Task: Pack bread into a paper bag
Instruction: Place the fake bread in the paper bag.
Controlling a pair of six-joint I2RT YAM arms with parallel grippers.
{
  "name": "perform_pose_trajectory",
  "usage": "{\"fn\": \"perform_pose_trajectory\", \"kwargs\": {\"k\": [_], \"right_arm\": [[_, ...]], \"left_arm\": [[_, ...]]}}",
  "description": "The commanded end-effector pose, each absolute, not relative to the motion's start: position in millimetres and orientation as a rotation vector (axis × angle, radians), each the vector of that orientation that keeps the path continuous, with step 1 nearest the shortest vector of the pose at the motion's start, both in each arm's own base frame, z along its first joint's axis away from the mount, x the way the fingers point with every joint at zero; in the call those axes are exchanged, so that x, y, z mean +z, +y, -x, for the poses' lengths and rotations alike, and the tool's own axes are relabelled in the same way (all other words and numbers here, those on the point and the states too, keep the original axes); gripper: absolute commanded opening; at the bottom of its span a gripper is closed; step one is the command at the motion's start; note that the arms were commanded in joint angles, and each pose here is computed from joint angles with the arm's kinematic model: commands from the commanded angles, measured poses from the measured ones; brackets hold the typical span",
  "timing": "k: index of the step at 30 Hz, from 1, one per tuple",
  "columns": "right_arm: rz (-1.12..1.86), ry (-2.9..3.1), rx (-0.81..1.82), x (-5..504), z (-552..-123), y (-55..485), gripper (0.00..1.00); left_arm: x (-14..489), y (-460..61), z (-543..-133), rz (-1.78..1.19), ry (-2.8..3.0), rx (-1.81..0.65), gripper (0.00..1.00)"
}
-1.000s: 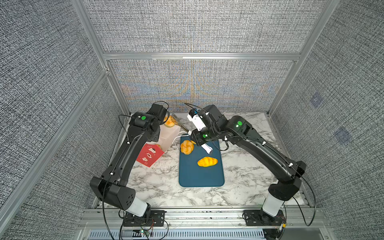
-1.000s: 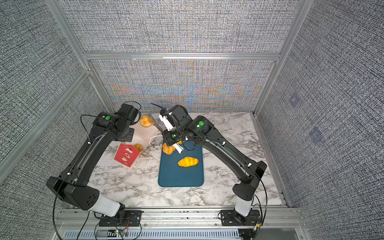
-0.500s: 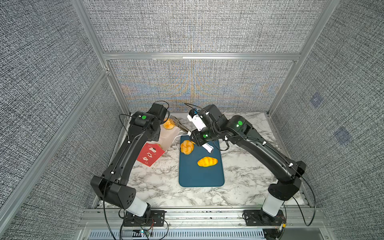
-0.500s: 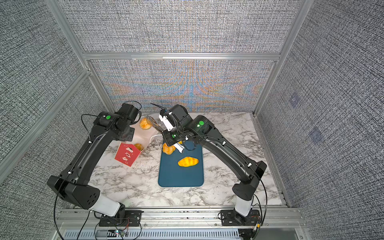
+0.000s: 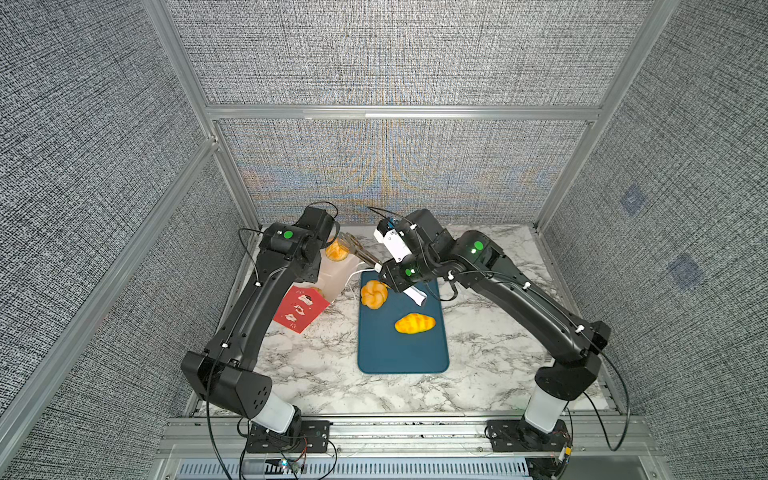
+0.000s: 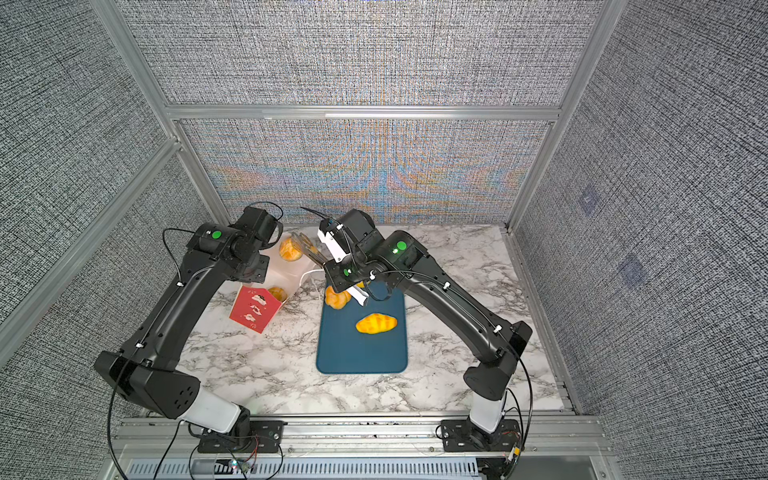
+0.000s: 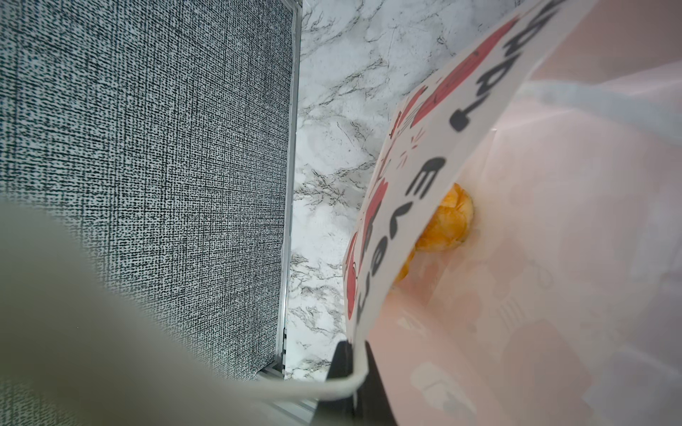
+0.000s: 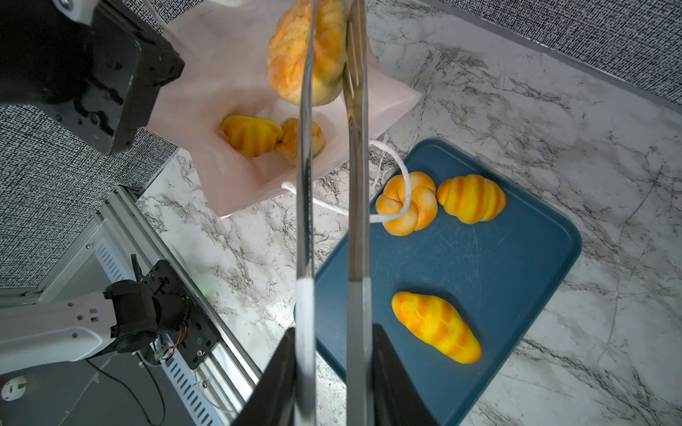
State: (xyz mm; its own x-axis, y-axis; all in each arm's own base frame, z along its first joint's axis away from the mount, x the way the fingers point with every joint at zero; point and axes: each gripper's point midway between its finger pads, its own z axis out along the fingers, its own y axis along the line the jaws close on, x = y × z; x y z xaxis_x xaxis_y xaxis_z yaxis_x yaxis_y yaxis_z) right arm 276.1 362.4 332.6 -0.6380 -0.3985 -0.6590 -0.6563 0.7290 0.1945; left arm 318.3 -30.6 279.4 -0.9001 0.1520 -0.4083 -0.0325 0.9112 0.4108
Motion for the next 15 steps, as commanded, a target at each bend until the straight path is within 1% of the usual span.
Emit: {"fn": "perform_pose_trajectory", "kwargs": {"k": [1,5,15], "right_arm": [[0.786,2.303,0.573,340.0,-278.4,364.2,0.33],[0.782,2.298,0.574,341.9,-278.8,363.5,0.35],[0.767,2.285,0.558,347.8,-280.7,358.2,0.35]], "left_arm": [[280.8,-32.0,-321.0,-0.084,2.619,0.566,0.02],[280.6,-32.7,-321.6,-0.084,2.619,0.562,0.02],[280.6,-32.9,-322.3,-0.084,2.619,0.562,0.02]]}}
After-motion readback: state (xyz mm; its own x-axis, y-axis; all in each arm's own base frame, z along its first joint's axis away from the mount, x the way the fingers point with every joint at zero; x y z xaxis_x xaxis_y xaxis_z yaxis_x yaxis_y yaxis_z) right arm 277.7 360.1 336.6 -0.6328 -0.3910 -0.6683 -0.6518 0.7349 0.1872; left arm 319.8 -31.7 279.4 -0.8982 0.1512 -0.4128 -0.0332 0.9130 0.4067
